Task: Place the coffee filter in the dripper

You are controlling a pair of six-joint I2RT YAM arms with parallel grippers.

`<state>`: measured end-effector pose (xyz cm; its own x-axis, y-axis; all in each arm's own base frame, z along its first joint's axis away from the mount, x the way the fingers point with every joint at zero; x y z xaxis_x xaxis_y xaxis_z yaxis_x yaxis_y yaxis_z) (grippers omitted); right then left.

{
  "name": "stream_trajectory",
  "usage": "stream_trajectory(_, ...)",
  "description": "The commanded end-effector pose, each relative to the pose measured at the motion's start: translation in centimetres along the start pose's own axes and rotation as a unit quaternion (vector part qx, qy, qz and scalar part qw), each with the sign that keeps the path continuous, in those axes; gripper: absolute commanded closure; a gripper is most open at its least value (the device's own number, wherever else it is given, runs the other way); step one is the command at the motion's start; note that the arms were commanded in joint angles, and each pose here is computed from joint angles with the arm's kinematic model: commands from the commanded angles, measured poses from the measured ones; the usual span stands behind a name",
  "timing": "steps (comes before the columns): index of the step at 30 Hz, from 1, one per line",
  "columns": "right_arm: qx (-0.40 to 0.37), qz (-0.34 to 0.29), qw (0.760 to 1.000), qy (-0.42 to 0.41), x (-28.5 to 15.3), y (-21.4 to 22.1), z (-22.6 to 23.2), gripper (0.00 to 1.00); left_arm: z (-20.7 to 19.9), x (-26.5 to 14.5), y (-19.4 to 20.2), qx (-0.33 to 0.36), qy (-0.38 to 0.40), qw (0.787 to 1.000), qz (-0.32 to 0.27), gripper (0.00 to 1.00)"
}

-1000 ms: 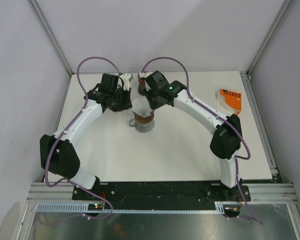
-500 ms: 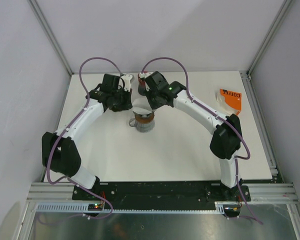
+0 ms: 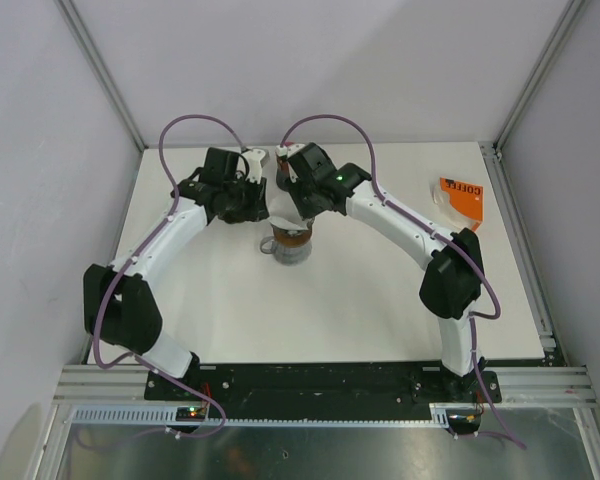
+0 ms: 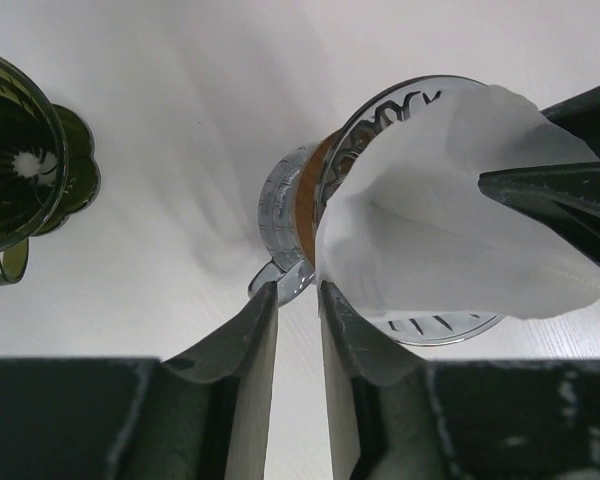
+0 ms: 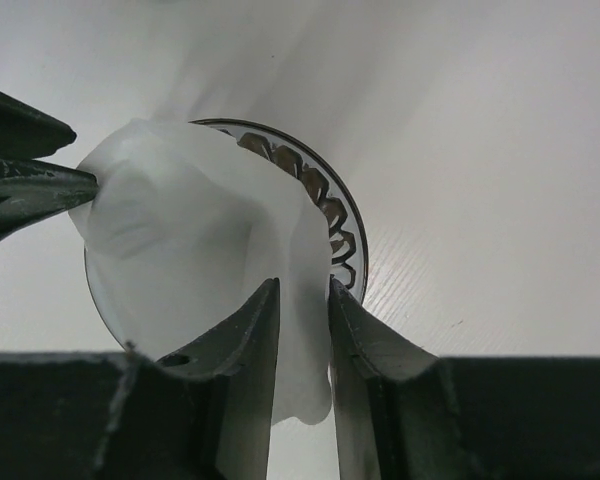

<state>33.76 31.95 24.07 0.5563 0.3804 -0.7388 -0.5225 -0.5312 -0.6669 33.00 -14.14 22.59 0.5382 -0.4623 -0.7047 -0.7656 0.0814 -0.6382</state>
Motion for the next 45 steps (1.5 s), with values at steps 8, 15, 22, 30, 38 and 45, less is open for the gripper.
stream_trajectory(8, -0.008, -0.066, 0.998, 0.01, -3.7, -3.0, -0.2, 0.64, -1.5, -3.3, -3.2, 0.041, 0.024, 0.997, -0.067, 0.57)
stream_trajectory(15, -0.019, -0.091, 0.995, 0.033, -5.4, -4.3, -0.8, 0.52, -1.8, -4.1, -3.8, 0.046, 0.024, 0.995, -0.083, 0.45)
stream_trajectory(22, -0.029, -0.102, 0.994, 0.041, -6.4, -5.0, -1.1, 0.48, -1.8, -4.3, -3.9, 0.049, 0.02, 0.995, -0.087, 0.36)
stream_trajectory(30, -0.092, -0.172, 0.981, 0.011, -9.0, -5.8, 1.5, 0.92, 0.3, -6.3, -5.0, 0.031, -0.014, 0.992, -0.12, 0.24)
stream_trajectory(38, -0.112, -0.108, 0.987, -0.051, -5.0, -3.3, 3.3, 1.0, 3.5, -7.9, -4.7, -0.003, -0.036, 0.99, -0.133, 0.19)
stream_trajectory(45, -0.112, -0.058, 0.992, -0.024, -2.1, -2.6, 2.7, 1.0, 5.6, -8.1, -3.6, -0.032, -0.033, 0.991, -0.126, 0.19)
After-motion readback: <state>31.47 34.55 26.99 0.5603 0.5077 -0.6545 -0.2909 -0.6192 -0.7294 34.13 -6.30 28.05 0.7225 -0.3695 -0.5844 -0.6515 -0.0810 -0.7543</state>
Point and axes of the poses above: each gripper's point midway between its finger pads, its own x axis out along the fingers, its own z axis along the line the jaws close on, y = z × x, the point moved 7 cm from there along -x, back along the fingers, and after that the axes turned 9 degrees about -x, right-handed, at the moved point
